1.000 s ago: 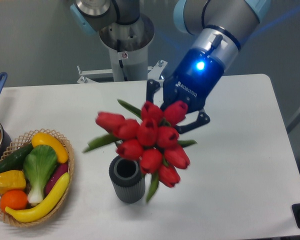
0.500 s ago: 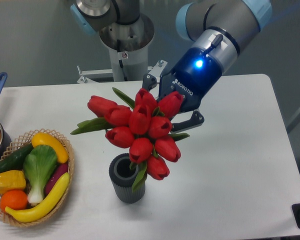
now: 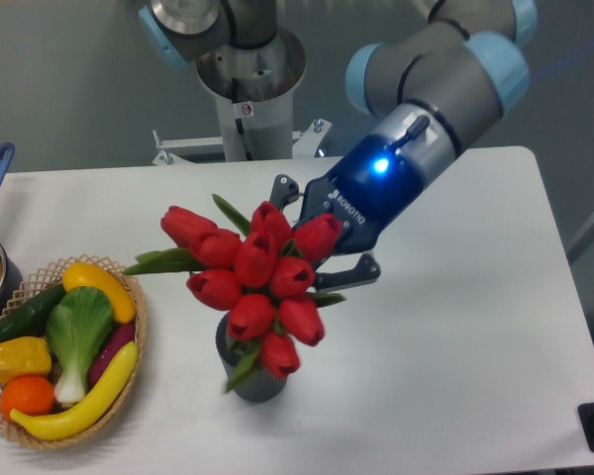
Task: Insert the flowers into the vase
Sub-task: 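Lower the tulip stems down into the grey vase opening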
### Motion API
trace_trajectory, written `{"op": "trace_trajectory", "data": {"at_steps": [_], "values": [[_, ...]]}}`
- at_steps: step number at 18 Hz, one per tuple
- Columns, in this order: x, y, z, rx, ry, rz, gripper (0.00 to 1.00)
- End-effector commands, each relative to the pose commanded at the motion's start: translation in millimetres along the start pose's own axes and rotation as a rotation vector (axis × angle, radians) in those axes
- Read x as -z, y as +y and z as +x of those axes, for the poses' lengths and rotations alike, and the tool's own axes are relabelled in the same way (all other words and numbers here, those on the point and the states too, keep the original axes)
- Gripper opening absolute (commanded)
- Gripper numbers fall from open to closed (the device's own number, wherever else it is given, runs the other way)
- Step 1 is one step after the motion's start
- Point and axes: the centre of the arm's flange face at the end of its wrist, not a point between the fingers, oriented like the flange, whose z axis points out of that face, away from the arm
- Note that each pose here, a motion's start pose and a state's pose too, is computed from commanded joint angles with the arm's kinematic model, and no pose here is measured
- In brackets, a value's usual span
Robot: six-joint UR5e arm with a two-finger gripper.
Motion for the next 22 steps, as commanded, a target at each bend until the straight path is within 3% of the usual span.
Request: {"op": "trace_trajectory", "data": {"at_steps": [13, 17, 22], "values": [[25, 29, -7, 0.002, -0.029, 0.021, 0.00], [16, 66, 3, 0.014, -0.013, 0.017, 0.00], [10, 85, 4, 0.006, -0.004, 0.015, 0.00]]}}
